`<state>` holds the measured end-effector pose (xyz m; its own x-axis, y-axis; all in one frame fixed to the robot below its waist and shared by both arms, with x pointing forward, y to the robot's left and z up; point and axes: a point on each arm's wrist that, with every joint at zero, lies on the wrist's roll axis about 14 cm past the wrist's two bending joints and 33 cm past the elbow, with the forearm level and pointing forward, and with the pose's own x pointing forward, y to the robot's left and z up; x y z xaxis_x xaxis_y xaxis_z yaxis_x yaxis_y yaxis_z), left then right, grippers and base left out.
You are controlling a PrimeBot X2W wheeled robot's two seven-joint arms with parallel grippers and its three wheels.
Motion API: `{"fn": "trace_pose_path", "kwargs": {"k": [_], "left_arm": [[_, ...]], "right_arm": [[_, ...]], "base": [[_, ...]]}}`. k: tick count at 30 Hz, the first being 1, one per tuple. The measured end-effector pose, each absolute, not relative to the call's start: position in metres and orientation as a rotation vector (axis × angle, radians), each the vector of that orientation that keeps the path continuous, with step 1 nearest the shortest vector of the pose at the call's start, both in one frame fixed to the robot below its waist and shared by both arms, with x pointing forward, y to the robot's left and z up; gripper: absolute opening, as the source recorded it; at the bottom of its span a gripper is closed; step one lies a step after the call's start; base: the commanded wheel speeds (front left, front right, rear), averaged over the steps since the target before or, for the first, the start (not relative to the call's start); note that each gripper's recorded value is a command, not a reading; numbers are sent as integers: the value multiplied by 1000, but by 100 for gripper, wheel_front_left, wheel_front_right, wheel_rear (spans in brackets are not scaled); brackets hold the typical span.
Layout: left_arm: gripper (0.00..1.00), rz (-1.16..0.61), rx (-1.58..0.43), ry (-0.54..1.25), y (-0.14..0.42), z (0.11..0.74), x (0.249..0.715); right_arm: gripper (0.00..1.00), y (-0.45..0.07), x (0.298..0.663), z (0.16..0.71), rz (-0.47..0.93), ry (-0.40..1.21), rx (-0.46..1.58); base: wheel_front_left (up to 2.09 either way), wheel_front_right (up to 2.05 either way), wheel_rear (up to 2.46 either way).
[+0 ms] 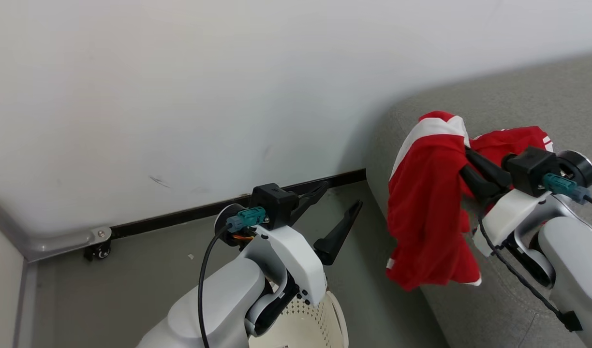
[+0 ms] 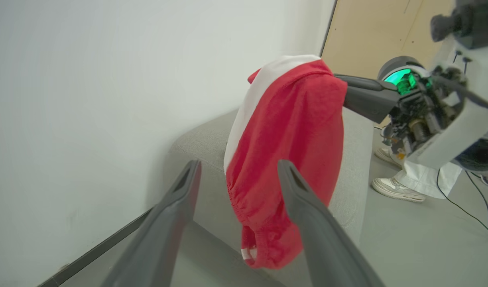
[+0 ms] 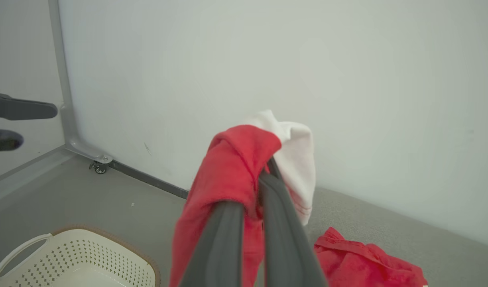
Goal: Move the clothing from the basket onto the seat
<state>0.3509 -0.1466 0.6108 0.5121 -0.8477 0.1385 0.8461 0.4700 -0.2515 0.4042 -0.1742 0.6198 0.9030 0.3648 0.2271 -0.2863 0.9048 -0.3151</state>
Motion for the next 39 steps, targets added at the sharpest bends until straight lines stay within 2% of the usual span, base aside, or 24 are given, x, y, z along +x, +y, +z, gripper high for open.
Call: {"fn": "trace_pose_path", "kwargs": {"k": [22, 33, 39], "left_arm": [[100, -1268, -332, 47, -198, 599, 289], [100, -1333, -359, 75, -216, 593, 269], [100, -1333, -368, 88, -222, 588, 269]], "right_arm": [[0, -279, 345, 627, 87, -275, -371], [0, -296, 321, 629, 36, -262, -382], [0, -300, 322, 626, 23, -224, -340]], "base": [[0, 0, 0], [0, 0, 0], [0, 0, 0]]}}
